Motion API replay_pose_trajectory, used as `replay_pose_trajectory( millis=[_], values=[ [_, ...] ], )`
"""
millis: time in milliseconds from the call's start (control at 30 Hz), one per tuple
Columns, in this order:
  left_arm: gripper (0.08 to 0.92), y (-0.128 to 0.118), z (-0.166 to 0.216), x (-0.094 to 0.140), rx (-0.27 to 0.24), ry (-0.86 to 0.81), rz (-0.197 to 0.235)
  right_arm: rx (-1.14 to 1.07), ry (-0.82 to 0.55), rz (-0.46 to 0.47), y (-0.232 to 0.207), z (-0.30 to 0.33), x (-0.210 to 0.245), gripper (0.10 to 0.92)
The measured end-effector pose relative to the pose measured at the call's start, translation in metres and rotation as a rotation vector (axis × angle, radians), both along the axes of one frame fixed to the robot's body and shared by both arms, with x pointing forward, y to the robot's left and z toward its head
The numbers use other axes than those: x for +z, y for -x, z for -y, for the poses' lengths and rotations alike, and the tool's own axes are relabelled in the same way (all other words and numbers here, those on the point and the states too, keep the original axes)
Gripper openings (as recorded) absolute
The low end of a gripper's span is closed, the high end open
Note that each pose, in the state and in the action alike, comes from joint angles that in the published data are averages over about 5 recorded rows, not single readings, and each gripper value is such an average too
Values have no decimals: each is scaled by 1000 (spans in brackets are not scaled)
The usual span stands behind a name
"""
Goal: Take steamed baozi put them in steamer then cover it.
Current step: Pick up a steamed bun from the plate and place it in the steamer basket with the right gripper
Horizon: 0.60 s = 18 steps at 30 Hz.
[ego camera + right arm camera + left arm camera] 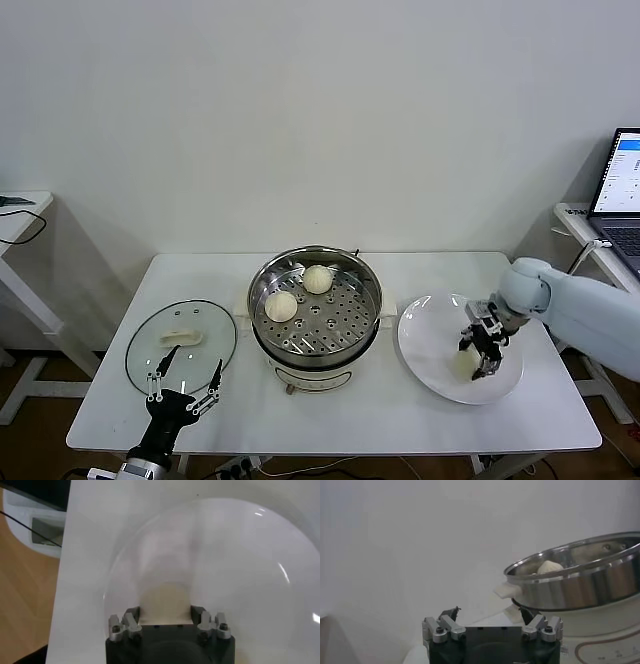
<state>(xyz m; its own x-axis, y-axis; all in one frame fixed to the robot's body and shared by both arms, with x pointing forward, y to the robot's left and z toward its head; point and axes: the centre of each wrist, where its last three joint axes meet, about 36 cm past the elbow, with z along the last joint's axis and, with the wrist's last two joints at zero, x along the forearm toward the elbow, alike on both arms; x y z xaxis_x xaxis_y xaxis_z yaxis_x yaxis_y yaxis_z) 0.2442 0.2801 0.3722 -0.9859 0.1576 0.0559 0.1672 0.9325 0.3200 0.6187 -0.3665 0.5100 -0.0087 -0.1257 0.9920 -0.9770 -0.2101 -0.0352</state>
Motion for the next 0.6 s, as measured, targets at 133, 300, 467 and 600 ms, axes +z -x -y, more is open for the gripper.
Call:
replay_pose_trajectory(
  millis=[133, 300, 467, 600],
  values=[
    [823, 0, 1, 2, -5, 1, 3, 94, -17, 62, -16, -21, 43, 653],
    [823, 1, 2, 3, -8, 2, 6, 287, -42, 157, -33, -67, 107, 653],
    [823, 1, 4, 2, -11, 6, 5, 539, -47, 251, -39, -126, 164, 659],
    [823, 1, 5, 2, -14, 8, 6, 750, -35, 296, -34, -176, 190, 664]
  ],
)
